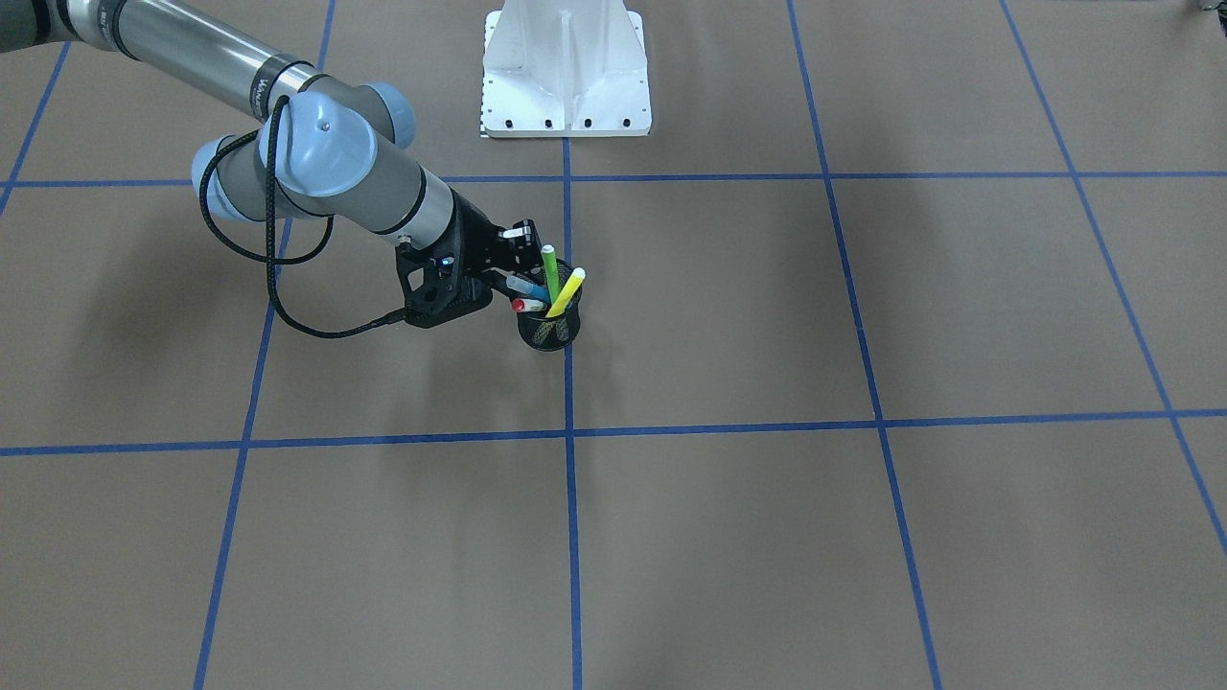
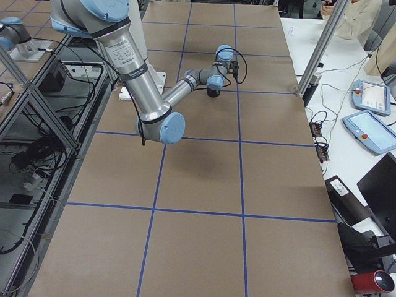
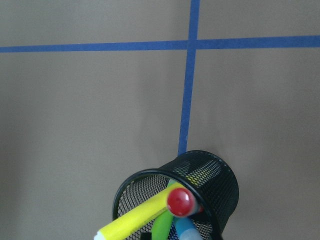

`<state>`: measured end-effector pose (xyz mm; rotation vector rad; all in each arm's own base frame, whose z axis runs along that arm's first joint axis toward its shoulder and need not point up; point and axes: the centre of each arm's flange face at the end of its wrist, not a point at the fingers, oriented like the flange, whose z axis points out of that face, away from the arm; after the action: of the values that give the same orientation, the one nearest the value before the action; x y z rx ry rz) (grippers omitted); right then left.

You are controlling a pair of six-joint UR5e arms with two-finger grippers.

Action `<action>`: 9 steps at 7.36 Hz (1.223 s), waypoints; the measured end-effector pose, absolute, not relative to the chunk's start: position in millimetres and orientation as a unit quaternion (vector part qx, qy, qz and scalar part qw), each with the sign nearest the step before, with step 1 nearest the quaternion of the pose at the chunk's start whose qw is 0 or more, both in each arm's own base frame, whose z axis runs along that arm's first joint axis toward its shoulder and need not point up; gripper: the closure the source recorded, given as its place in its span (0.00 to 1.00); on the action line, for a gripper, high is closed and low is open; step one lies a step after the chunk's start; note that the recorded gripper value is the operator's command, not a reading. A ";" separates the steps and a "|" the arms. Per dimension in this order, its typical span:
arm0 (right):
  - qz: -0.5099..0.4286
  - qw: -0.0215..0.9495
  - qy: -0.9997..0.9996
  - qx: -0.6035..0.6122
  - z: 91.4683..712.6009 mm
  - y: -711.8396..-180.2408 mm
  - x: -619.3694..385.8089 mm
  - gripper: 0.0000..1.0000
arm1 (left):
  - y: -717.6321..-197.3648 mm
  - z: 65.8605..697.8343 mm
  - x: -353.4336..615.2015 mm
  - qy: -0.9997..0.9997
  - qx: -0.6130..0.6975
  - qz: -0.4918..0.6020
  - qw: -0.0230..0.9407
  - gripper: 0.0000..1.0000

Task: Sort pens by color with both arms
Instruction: 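Lower the right gripper and close it on the blue highlighter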

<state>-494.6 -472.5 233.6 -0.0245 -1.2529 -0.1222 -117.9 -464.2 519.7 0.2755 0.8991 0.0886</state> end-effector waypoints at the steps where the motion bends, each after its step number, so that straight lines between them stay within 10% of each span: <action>1: -0.057 0.808 -0.586 -0.011 232.6 -471.9 -494.2 0.61 | -464.3 520.5 -117.8 0.433 0.132 0.042 0.891 0.00; 9: -0.062 0.808 -0.586 -0.009 233.9 -471.6 -494.4 0.95 | -464.8 523.3 -117.4 0.434 0.129 0.041 0.891 0.00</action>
<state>-494.4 -471.6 233.9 -0.0196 -1.2525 -0.1318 -117.4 -464.8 523.3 0.2683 0.9009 0.0861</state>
